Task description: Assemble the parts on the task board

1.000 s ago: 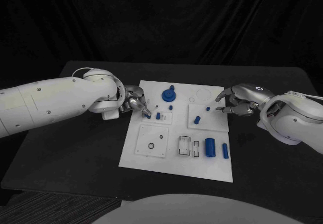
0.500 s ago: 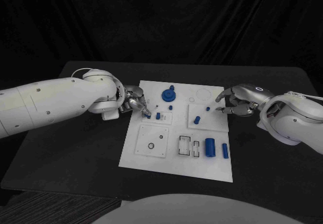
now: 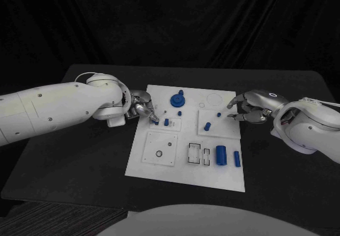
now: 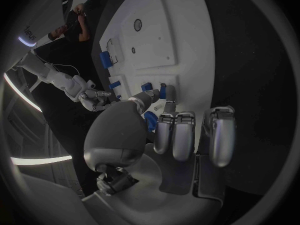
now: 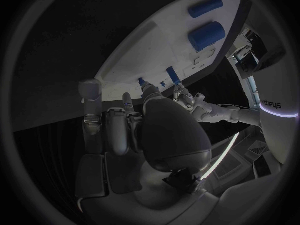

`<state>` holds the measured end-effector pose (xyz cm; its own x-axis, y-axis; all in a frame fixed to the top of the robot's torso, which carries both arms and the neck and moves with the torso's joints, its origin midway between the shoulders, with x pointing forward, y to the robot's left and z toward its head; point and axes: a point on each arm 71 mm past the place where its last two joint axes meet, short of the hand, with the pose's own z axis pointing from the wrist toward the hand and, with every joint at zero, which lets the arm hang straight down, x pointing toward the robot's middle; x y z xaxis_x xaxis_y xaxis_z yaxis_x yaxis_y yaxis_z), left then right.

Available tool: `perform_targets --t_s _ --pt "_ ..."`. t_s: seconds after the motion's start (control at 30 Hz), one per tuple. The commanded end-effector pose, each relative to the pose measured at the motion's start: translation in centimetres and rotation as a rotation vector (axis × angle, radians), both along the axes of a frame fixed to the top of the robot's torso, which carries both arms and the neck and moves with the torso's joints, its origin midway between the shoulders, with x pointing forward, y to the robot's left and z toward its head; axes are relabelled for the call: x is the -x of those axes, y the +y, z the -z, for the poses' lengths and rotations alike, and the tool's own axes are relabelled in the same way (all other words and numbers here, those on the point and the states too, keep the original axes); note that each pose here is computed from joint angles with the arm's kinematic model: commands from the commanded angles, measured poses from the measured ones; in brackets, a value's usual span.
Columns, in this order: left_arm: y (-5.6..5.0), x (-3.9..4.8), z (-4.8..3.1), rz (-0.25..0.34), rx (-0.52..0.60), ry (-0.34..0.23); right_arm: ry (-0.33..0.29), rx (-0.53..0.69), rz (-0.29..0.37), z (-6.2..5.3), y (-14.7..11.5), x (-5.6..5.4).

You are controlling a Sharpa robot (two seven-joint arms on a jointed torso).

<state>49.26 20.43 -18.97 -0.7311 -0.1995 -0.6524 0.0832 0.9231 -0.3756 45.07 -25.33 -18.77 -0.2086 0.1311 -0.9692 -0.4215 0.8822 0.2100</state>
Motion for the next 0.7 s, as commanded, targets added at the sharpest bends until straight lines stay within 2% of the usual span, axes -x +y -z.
perform_targets --t_s 0.03,0.7 --pt "0.13 0.18 0.47 -0.001 -0.005 0.009 0.009 0.008 0.019 0.19 -0.15 0.00" --pt "0.42 0.31 0.38 -0.001 0.006 0.003 0.013 0.010 0.024 0.31 -0.24 0.02"
